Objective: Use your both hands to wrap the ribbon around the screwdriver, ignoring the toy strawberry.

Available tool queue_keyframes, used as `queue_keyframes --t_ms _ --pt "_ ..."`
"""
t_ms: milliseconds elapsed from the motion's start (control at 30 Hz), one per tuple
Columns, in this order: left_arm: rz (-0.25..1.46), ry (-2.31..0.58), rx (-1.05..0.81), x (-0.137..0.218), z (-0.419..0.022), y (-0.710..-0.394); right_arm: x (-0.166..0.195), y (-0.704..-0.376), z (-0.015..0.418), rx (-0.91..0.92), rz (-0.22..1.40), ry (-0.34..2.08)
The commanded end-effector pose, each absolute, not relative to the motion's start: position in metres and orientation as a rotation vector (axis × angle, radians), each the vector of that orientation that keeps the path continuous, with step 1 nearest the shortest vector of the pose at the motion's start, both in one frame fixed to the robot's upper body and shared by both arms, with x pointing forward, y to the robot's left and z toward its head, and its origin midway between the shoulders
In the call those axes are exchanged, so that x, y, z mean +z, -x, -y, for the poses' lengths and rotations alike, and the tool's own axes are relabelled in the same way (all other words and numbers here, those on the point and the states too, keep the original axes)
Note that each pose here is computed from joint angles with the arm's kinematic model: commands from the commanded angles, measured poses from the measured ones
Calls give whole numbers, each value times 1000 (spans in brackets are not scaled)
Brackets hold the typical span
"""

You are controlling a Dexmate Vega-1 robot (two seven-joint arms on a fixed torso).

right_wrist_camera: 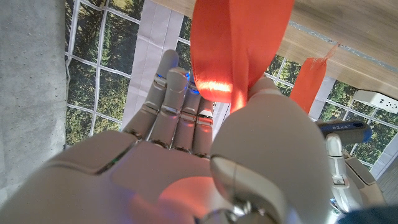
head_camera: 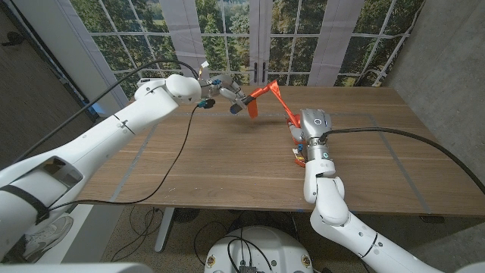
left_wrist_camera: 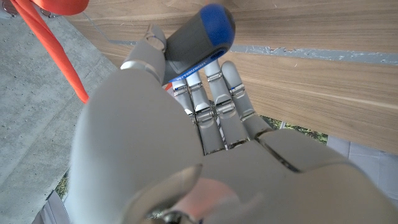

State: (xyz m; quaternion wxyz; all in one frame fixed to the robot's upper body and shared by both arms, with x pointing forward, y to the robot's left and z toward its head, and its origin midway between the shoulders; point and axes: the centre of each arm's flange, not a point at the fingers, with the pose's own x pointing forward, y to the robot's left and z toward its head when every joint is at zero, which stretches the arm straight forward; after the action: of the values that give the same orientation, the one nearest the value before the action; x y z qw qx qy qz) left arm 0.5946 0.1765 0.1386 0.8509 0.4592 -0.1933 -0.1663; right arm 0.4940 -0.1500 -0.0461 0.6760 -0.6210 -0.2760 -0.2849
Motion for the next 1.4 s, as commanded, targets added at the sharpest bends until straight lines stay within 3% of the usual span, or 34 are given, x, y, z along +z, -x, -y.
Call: queue_keyframes --t_ms 33,700,1400 --pt "358 -1028 -360 132 -178 -592 -50 -497 153 -623 592 1409" --pt "329 -1331 -181 127 -174 -570 -51 -514 147 -443 484 1504" --pt "231 -1509 -95 98 -164 -582 -66 -527 138 -306 453 1549"
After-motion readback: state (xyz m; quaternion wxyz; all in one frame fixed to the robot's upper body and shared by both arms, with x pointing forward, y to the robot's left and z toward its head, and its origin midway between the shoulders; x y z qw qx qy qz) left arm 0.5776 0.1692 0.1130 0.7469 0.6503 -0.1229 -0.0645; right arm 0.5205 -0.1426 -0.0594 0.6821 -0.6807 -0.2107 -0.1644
